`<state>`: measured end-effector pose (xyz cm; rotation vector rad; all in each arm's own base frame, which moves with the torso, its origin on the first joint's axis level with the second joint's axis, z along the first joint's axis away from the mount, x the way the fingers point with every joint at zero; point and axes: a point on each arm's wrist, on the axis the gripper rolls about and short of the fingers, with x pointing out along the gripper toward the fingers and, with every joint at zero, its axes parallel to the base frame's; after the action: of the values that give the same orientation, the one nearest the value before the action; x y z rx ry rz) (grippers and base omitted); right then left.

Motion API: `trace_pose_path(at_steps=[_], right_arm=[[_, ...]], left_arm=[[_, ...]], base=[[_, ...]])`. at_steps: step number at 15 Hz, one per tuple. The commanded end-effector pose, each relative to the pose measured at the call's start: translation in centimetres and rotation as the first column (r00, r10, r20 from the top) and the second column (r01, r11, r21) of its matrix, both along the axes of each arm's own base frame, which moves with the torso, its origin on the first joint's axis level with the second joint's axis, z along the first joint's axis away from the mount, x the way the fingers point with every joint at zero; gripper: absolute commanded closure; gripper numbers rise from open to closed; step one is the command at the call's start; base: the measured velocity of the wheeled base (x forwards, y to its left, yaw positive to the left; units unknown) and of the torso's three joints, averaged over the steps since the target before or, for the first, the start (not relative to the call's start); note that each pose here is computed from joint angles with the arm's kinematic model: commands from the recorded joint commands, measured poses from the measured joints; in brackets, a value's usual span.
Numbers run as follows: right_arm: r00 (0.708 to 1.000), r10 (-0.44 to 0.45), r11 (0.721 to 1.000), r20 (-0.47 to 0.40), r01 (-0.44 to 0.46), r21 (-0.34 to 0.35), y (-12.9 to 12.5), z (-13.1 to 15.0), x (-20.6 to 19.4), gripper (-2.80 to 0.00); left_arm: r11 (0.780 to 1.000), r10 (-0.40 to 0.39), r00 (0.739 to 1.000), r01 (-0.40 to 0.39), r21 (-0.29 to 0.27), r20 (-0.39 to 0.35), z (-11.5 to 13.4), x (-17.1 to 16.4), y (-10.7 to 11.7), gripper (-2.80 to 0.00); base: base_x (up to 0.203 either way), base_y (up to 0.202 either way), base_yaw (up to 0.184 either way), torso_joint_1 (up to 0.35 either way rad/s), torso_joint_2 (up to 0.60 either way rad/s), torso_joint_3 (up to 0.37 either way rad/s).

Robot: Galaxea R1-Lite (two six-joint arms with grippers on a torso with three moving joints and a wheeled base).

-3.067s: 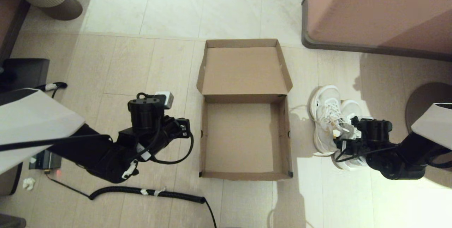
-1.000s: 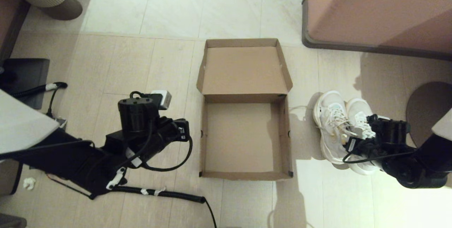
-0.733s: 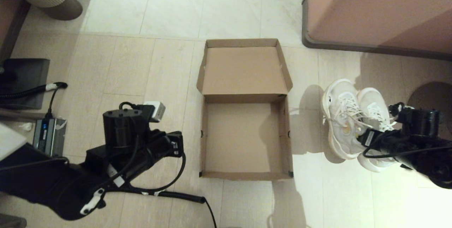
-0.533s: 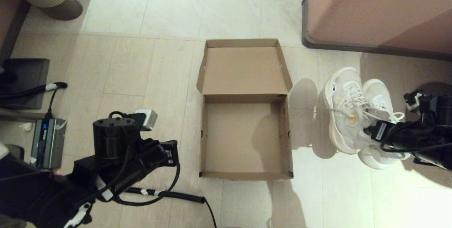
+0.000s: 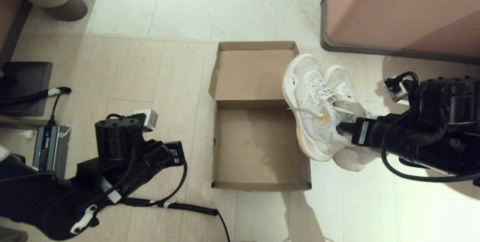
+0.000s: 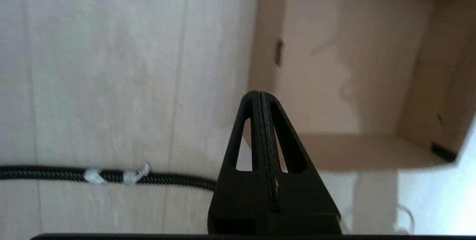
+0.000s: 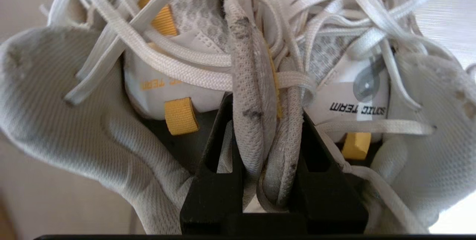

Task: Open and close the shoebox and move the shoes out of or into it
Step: Put the shoes into the shoe box

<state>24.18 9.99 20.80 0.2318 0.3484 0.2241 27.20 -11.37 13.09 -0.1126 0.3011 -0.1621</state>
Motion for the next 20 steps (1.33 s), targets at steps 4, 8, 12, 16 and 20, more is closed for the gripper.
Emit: trace_pose_path(at_steps=[4,8,12,16,20], right_arm=[[0.985,0.150,0.988,-0.080,-0.152,-0.021,6.8,-2.4,0.2,0.00],[0.984,0.125,0.989,-0.130,-0.133,-0.060,10.0,-6.8,2.3,0.00],[0.980,0.118,0.989,-0.162,-0.131,-0.074,12.0,-11.0,3.8,0.00],[0.986,0.097,0.991,-0.139,-0.109,-0.076,13.6,-14.3,5.7,0.00],[0.991,0.101,0.993,-0.090,-0.107,-0.058,14.5,-17.2,6.9,0.00]], left_arm=[[0.998,0.069,0.997,-0.068,-0.009,0.030,0.0,3.3,0.3,0.00],[0.996,0.084,0.994,-0.082,-0.025,0.075,0.3,4.3,0.5,0.00],[0.996,0.087,0.992,-0.084,-0.035,0.097,0.4,5.1,0.3,0.00],[0.996,0.087,0.991,-0.083,-0.041,0.106,0.7,5.0,0.4,0.00],[0.995,0.092,0.990,-0.088,-0.045,0.110,0.6,4.8,0.6,0.00]], base=[[0.000,0.000,0.000,0.000,0.00,0.000],[0.000,0.000,0.000,0.000,0.00,0.000],[0.000,0.000,0.000,0.000,0.00,0.000],[0.000,0.000,0.000,0.000,0.00,0.000],[0.000,0.000,0.000,0.000,0.00,0.000]])
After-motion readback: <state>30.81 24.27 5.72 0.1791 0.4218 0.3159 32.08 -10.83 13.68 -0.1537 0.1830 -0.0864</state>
